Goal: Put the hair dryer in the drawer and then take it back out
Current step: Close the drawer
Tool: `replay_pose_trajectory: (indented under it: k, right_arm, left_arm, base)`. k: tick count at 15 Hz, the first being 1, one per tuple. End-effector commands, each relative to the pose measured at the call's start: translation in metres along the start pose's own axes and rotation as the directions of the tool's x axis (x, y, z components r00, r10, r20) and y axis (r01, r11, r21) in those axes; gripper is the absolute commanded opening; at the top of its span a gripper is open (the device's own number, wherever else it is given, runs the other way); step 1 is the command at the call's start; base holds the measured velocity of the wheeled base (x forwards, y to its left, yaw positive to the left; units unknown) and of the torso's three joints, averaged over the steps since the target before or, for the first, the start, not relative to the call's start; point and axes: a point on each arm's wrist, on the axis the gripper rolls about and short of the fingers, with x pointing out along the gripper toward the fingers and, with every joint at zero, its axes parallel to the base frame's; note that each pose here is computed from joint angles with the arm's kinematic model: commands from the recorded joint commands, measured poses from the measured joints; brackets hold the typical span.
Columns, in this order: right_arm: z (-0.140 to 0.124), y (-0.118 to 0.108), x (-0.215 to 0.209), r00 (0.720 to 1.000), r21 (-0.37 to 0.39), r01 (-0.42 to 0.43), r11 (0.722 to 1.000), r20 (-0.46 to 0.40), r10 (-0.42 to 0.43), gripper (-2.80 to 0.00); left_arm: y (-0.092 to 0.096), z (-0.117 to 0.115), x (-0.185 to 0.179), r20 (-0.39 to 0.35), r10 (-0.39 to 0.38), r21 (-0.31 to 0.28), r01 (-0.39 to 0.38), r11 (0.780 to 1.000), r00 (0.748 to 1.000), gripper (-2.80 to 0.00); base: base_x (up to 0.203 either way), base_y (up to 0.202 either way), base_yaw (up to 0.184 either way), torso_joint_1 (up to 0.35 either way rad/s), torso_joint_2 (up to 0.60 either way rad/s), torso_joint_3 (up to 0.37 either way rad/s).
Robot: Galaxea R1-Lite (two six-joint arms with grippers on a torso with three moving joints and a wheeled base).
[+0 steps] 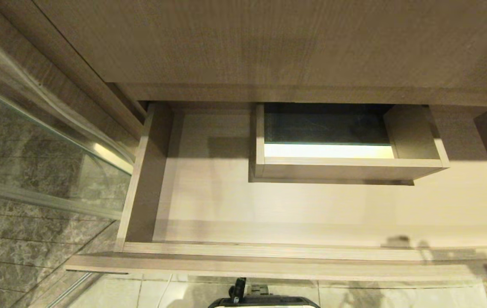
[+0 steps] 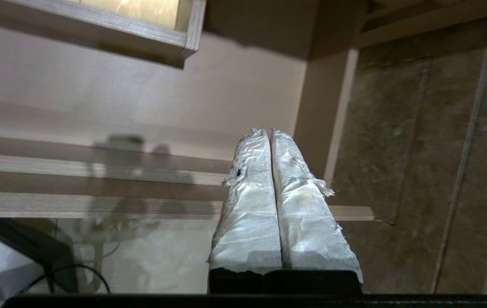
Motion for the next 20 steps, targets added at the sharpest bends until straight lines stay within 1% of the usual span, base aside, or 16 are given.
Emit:
replay_pose_trajectory:
  k: [1, 2, 3, 4, 5, 6, 8, 10, 12, 14, 16, 17, 18, 20]
  right_arm:
    - [-0.004, 0.002, 0.011, 0.997, -0.002, -0.036, 0.999, -0.073, 0.036, -2.8]
    - [-0.007, 0.004, 0.017, 0.992, 0.0, -0.06, 0.998, -0.115, 0.06, -2.8]
    - [-0.013, 0.006, 0.023, 0.979, 0.003, -0.09, 0.996, -0.185, 0.089, -2.8]
    - [-0.02, 0.01, 0.028, 0.955, 0.011, -0.121, 0.993, -0.271, 0.12, -2.8]
    - [-0.024, 0.011, 0.033, 0.937, 0.024, -0.132, 0.991, -0.322, 0.132, -2.8]
    - [-0.026, 0.011, 0.043, 0.911, 0.047, -0.132, 0.99, -0.387, 0.14, -2.8]
    - [-0.034, 0.008, 0.068, 0.84, 0.096, -0.133, 0.986, -0.518, 0.164, -2.8]
    - [-0.041, 0.006, 0.089, 0.772, 0.127, -0.142, 0.982, -0.606, 0.19, -2.8]
    - [-0.048, 0.005, 0.111, 0.699, 0.139, -0.158, 0.978, -0.684, 0.21, -2.8]
    - [-0.055, 0.005, 0.132, 0.634, 0.143, -0.168, 0.975, -0.742, 0.218, -2.8]
    - [-0.06, 0.005, 0.147, 0.588, 0.151, -0.183, 0.971, -0.775, 0.231, -2.8]
    - [-0.063, 0.005, 0.153, 0.561, 0.143, -0.198, 0.97, -0.795, 0.231, -2.8]
    - [-0.065, 0.006, 0.155, 0.536, 0.112, -0.231, 0.967, -0.815, 0.223, -2.8]
    - [-0.067, 0.005, 0.16, 0.504, 0.063, -0.298, 0.952, -0.837, 0.213, -2.8]
  left_arm:
    - [0.0, 0.0, 0.0, 0.001, 0.0, 0.0, 0.0, 1.0, 1.0, -2.8]
    - [0.0, 0.0, 0.0, -0.001, 0.0, 0.0, 0.0, 1.0, 1.0, -2.8]
    - [0.0, 0.0, 0.0, 0.0, 0.0, 0.0, 0.0, 1.0, 1.0, -2.8]
    - [0.0, 0.0, 0.0, 0.001, 0.0, 0.0, 0.0, 1.0, 1.0, -2.8]
    - [0.0, 0.0, 0.0, 0.002, 0.0, 0.0, 0.0, 1.0, 1.0, -2.8]
    - [0.0, 0.0, 0.0, 0.0, 0.0, 0.0, 0.0, 1.0, 1.0, -2.8]
    - [0.0, 0.0, 0.0, 0.001, 0.0, 0.0, 0.0, 1.0, 1.0, -2.8]
    - [0.0, 0.0, 0.0, 0.0, 0.0, 0.0, 0.0, 1.0, 1.0, -2.8]
    - [0.0, 0.0, 0.0, -0.001, 0.0, 0.0, 0.0, 1.0, 1.0, -2.8]
    - [0.0, 0.0, 0.0, 0.0, 0.0, 0.0, 0.0, 1.0, 1.0, -2.8]
    - [0.0, 0.0, 0.0, -0.001, 0.0, 0.0, 0.0, 1.0, 1.0, -2.8]
    - [0.0, 0.0, 0.0, 0.001, 0.0, 0.0, 0.0, 1.0, 1.0, -2.8]
    - [0.0, 0.0, 0.0, 0.0, 0.0, 0.0, 0.0, 1.0, 1.0, -2.8]
    - [0.0, 0.0, 0.0, -0.001, 0.0, 0.0, 0.0, 1.0, 1.0, -2.8]
  base:
    - [0.0, 0.0, 0.0, 0.005, 0.08, 0.034]
    - [0.0, 0.0, 0.0, -0.003, 0.05, 0.046]
    - [0.0, 0.0, 0.0, -0.003, 0.03, 0.05]
    - [0.0, 0.0, 0.0, 0.005, 0.01, 0.04]
    - [0.0, 0.0, 0.0, 0.0, 0.01, 0.044]
    - [0.0, 0.0, 0.0, 0.002, 0.01, 0.043]
    - [0.0, 0.0, 0.0, 0.002, 0.0, 0.047]
    - [0.0, 0.0, 0.0, 0.003, 0.0, 0.016]
    - [0.0, 0.0, 0.0, 0.0, 0.0, 0.0]
    - [0.0, 0.0, 0.0, 0.0, 0.0, 0.0]
    - [0.0, 0.0, 0.0, 0.0, 0.0, 0.0]
    - [0.0, 0.0, 0.0, 0.0, 0.0, 0.0]
    - [0.0, 0.0, 0.0, 0.0, 0.0, 0.0]
    - [0.0, 0.0, 0.0, 0.0, 0.0, 0.0]
